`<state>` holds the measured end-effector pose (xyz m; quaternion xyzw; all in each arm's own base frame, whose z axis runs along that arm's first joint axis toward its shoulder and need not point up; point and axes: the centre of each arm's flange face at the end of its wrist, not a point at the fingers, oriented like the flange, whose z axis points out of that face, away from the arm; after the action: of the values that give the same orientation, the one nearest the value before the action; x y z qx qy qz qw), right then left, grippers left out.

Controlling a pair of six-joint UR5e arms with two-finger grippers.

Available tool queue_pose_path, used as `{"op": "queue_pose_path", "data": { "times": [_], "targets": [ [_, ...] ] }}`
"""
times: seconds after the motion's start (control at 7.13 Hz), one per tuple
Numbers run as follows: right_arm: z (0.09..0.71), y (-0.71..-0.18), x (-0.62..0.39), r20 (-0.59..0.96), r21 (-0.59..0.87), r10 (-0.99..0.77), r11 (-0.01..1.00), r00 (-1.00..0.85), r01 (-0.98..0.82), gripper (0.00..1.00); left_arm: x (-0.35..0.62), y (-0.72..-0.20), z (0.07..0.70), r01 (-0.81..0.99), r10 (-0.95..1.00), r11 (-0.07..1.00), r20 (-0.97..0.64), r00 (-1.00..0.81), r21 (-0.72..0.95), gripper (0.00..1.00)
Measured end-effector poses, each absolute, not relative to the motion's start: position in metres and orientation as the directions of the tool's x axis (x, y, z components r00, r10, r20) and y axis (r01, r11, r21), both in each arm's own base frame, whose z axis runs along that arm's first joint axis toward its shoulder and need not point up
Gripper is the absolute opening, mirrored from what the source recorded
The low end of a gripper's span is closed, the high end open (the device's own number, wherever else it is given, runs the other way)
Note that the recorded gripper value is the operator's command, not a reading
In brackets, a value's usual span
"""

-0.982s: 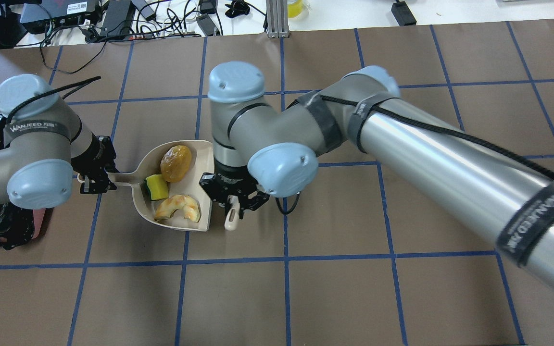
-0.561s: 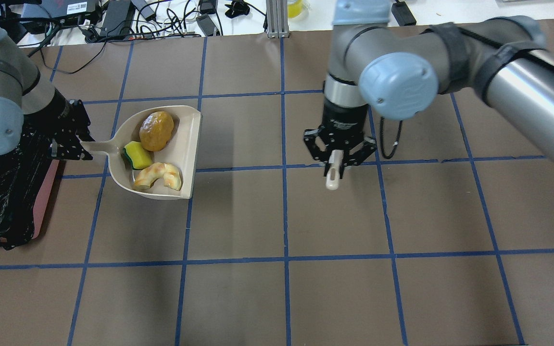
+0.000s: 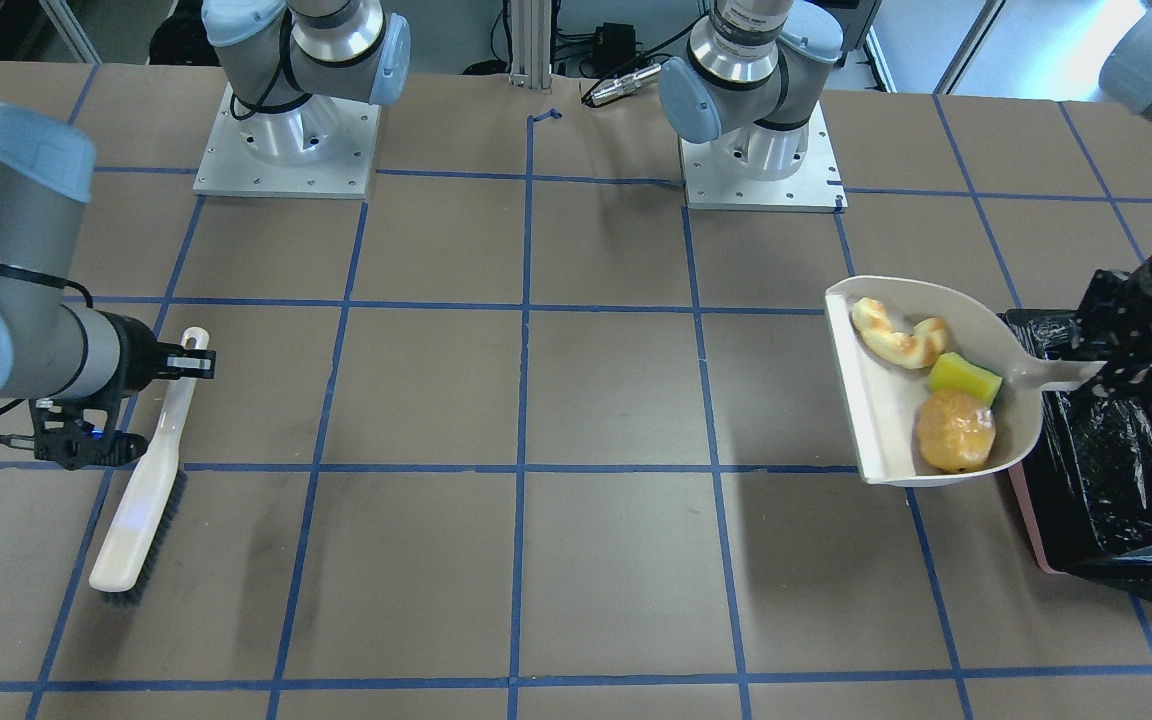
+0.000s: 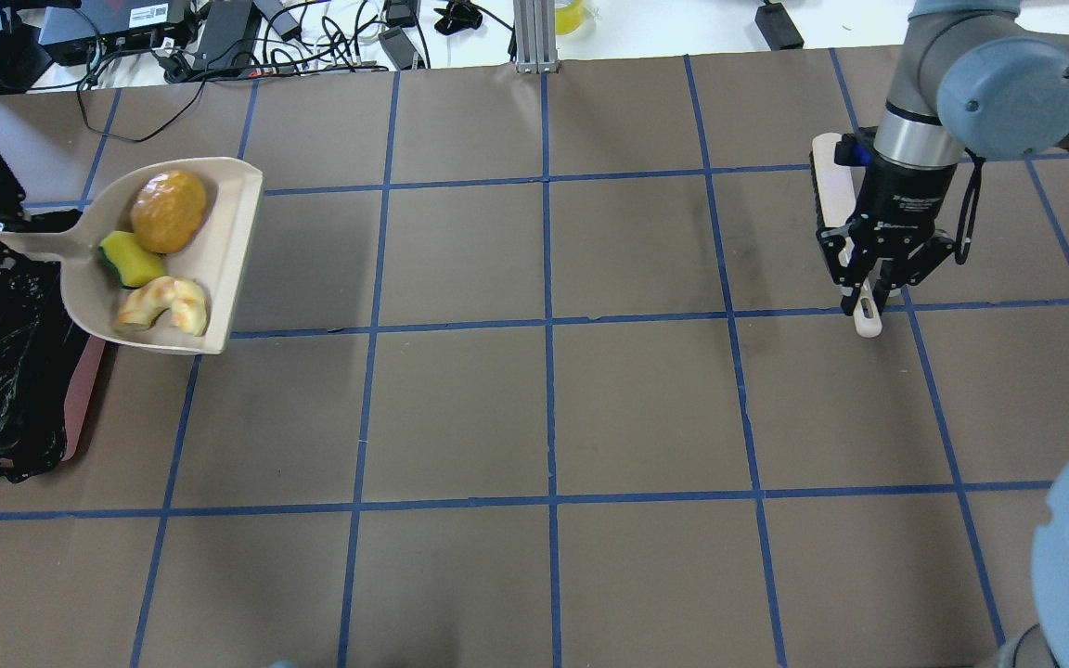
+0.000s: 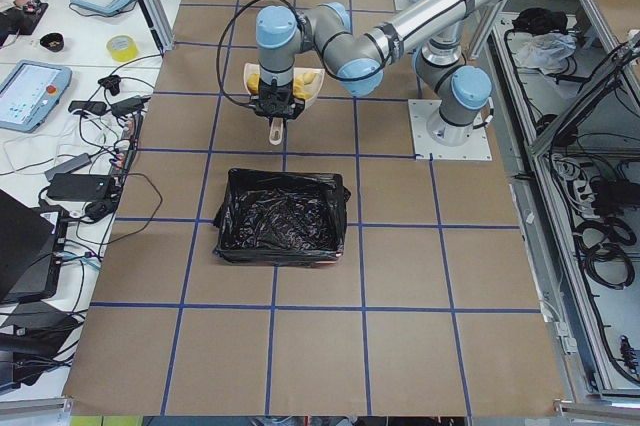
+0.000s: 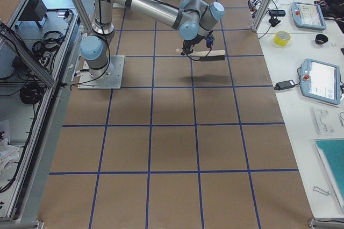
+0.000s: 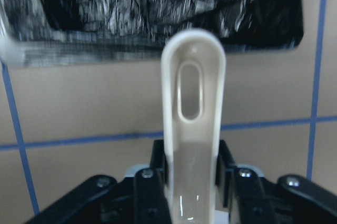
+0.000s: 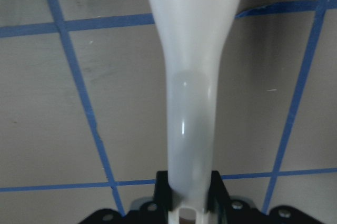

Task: Sweep and dump trash into bin
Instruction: 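Tip the dustpan over the trash bag with left gripper while right carries brush back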

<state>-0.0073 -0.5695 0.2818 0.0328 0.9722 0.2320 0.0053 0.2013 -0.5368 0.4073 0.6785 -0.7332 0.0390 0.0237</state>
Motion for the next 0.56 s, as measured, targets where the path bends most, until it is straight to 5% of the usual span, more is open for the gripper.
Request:
{"op": "queue_pose_path", "data": {
  "times": [0.56],
  "targets": [
    [0.256,-0.612,-0.086,-0.043,0.503,-0.024,0.863,-0.999,-0.042,0.0,0.359,-0.517,0.439,-0.955,-0.959,0.253,0.09,-0.269,-0.157,0.0]
  ]
}}
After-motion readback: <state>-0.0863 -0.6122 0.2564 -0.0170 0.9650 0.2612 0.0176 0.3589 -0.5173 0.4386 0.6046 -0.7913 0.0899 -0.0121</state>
